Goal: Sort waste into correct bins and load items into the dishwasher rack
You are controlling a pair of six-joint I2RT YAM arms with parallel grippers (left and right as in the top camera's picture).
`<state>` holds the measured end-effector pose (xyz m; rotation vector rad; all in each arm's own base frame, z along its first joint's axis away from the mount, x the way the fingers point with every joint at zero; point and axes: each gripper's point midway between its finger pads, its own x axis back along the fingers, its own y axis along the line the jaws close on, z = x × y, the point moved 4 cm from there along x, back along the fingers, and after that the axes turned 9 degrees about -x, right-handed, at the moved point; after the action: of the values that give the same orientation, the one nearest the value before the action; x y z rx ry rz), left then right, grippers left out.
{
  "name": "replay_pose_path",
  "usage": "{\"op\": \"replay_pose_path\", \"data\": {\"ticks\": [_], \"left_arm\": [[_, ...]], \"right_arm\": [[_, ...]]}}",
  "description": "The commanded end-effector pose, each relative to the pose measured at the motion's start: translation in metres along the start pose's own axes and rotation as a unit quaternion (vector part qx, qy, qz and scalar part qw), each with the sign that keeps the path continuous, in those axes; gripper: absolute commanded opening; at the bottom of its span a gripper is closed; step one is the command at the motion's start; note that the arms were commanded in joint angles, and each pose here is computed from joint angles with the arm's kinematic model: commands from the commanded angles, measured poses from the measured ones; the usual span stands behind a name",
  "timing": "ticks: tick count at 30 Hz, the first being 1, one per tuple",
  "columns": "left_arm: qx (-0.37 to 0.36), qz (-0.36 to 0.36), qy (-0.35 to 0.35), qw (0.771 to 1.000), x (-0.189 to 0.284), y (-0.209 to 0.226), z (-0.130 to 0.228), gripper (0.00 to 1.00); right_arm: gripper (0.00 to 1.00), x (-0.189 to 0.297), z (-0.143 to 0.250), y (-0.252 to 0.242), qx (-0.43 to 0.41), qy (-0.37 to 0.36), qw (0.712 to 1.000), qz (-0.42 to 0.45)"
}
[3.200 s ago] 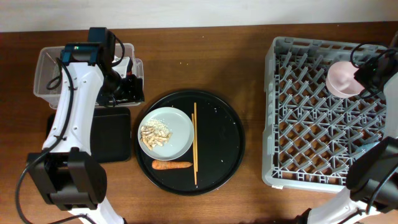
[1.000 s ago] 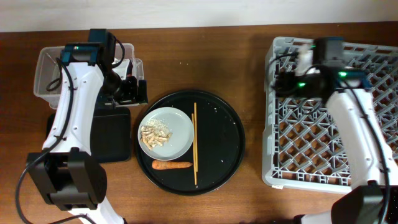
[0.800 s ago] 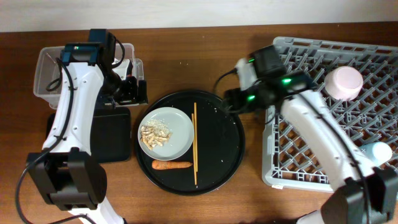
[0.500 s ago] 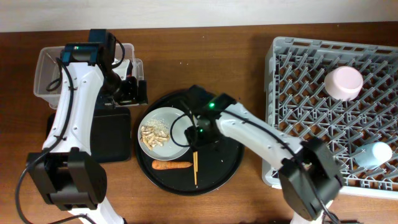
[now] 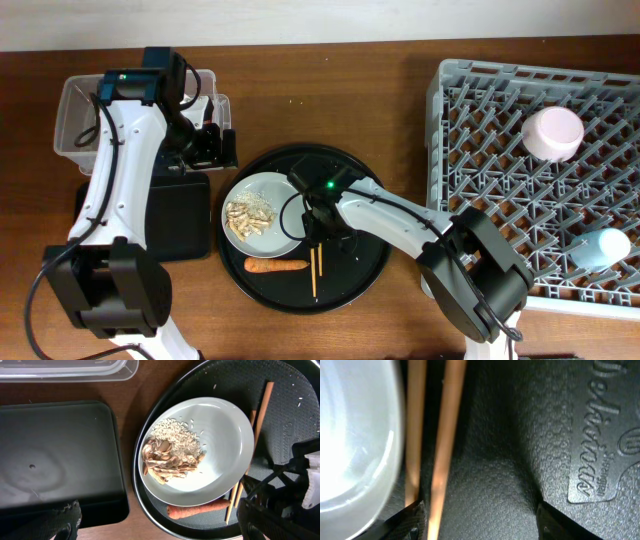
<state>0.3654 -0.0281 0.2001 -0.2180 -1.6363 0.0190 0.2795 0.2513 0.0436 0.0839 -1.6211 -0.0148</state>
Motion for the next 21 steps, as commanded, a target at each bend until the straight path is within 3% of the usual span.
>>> {"op": "replay_pose_path", "data": {"ticks": [1, 3, 4, 6, 7, 10, 17, 21], "left_arm": [[-0.002, -0.003, -0.014, 1.000, 0.0100, -0.0016, 0.0004, 0.99], [-0.002, -0.003, -0.014, 1.000, 0.0100, -0.0016, 0.0004, 0.99], [-0.002, -0.003, -0.014, 1.000, 0.0100, -0.0016, 0.0004, 0.99], [-0.002, -0.003, -0.014, 1.000, 0.0100, -0.0016, 0.0006, 0.99], [-0.002, -0.003, -0.013, 1.000, 0.0100, -0.0016, 0.0008, 0.99], [-0.002, -0.003, -0.013, 1.000, 0.0100, -0.0016, 0.0011, 0.99], [-0.002, -0.003, -0.013, 1.000, 0.0100, -0.0017, 0.0011, 0.99], [-0.002, -0.003, -0.013, 1.000, 0.0100, -0.0016, 0.0011, 0.99]], "right_arm": [[0.71, -0.0083, 0.0037, -0.0032, -0.016, 0.004, 1.000, 0.015], [0.71, -0.0083, 0.0039, -0.0035, -0.019, 0.004, 1.000, 0.016], [0.65, -0.0082, 0.0037, -0.0045, -0.028, 0.003, 0.999, 0.019], [0.38, -0.0082, 0.0036, -0.0047, -0.039, 0.003, 0.999, 0.020], [0.30, -0.0082, 0.0040, -0.0050, -0.039, 0.004, 0.999, 0.020], [0.27, -0.0081, 0.0068, -0.0070, -0.039, 0.010, 0.999, 0.026], [0.04, -0.0078, 0.0115, -0.0083, -0.040, 0.023, 0.999, 0.027], [0.04, 0.0008, 0.0095, -0.0075, -0.042, 0.021, 0.999, 0.017]]}}
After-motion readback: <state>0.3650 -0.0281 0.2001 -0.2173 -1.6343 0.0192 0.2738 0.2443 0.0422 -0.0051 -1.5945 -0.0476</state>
